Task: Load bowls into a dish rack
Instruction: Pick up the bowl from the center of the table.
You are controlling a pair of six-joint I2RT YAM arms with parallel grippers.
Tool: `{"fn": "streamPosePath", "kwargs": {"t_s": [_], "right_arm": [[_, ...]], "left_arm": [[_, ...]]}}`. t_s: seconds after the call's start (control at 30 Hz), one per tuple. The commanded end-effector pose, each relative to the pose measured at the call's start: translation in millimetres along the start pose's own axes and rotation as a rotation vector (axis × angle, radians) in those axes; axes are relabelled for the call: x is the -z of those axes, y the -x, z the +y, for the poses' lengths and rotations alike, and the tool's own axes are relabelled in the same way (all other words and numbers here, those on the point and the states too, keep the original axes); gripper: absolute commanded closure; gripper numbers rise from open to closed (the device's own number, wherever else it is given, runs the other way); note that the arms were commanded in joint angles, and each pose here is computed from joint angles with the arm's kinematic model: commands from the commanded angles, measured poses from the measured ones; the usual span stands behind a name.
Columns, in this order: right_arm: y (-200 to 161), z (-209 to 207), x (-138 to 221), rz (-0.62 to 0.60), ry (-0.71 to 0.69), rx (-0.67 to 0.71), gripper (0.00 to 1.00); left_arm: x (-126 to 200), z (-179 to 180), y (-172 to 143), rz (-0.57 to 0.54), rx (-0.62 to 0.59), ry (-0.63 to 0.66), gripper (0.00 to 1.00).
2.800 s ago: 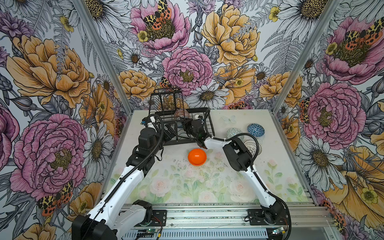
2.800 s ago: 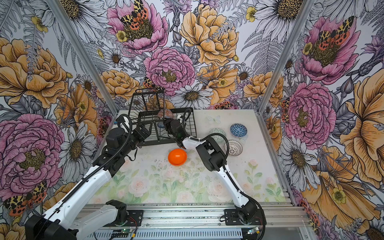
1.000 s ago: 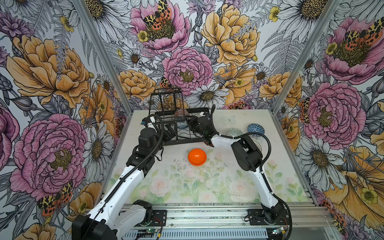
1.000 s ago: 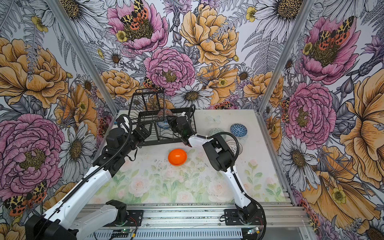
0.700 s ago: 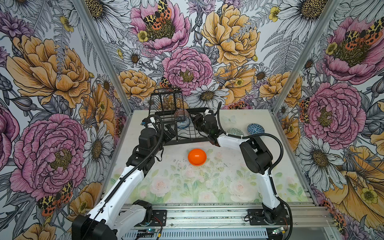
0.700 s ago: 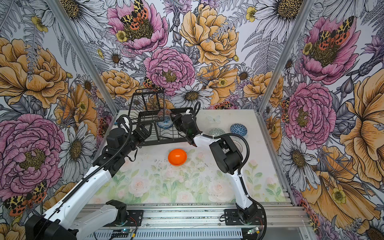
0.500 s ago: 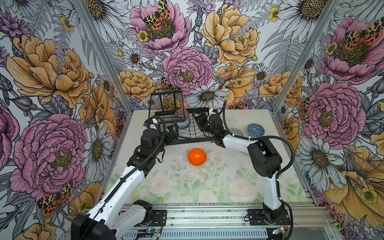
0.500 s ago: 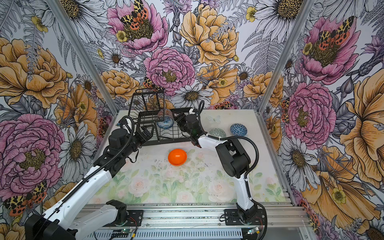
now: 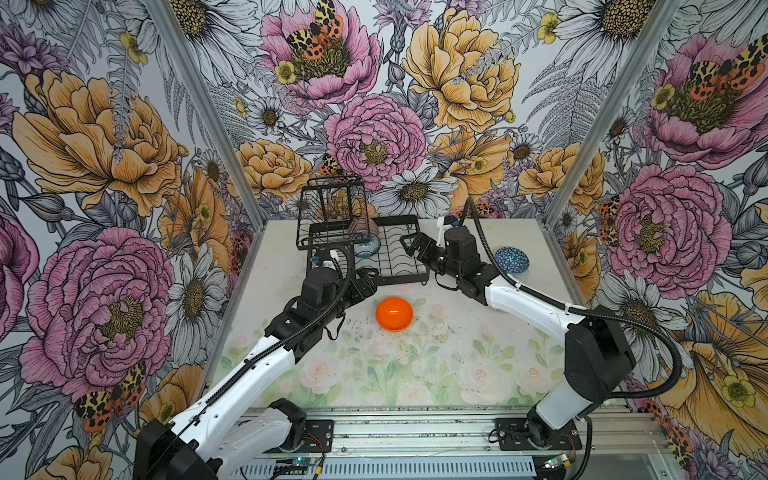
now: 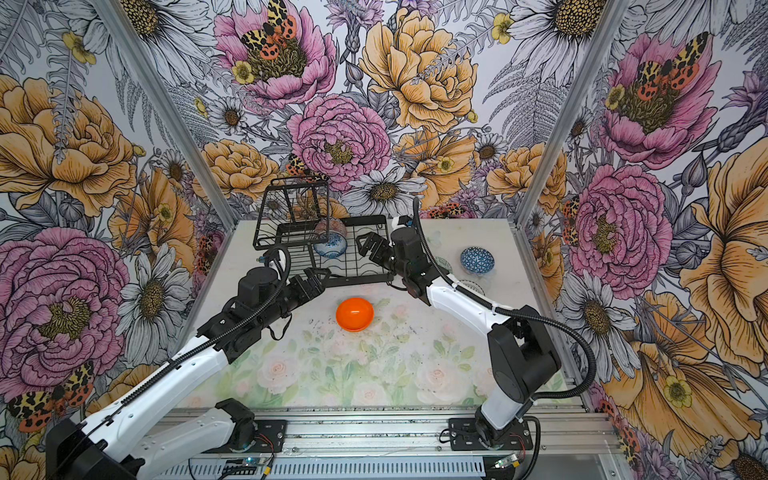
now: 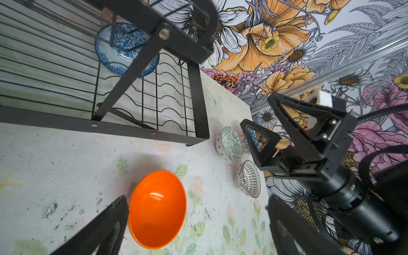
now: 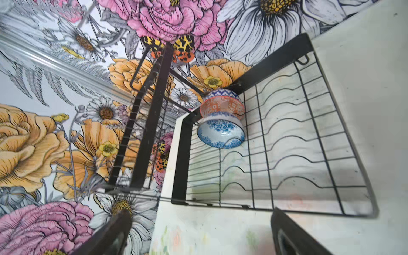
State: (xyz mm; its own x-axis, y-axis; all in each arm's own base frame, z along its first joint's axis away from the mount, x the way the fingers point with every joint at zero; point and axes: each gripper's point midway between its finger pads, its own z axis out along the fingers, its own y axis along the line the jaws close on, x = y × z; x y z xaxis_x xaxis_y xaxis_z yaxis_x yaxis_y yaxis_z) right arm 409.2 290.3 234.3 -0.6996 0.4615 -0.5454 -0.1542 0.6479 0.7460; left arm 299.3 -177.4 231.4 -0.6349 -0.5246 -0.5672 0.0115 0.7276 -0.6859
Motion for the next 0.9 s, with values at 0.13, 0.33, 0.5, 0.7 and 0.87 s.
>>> {"fn": "streamPosePath", "kwargs": {"t_s": [0.13, 0.33, 0.5, 0.7, 0.87], "right_arm": [[-70, -39, 18, 0.185, -0.109, 0.114, 0.01], [-111, -33, 9, 0.271, -0.143, 0.203, 0.01], [-133, -30, -3, 0.331, -0.154, 0.240, 0.07], [-150, -12, -12, 0.368, -0.140, 0.328, 0.13], [-164, -10, -24, 0.407, -0.159, 0.386, 0.19]], "left_arm": [[-1, 35, -36, 0.039, 0.091, 0.082, 0.01], [10, 62, -49, 0.037, 0.161, 0.087, 0.01], [17, 83, -50, 0.032, 0.293, 0.010, 0.01], [20, 108, -44, 0.037, 0.405, 0.007, 0.01], [17, 113, -36, 0.025, 0.425, 0.004, 0.01]]}}
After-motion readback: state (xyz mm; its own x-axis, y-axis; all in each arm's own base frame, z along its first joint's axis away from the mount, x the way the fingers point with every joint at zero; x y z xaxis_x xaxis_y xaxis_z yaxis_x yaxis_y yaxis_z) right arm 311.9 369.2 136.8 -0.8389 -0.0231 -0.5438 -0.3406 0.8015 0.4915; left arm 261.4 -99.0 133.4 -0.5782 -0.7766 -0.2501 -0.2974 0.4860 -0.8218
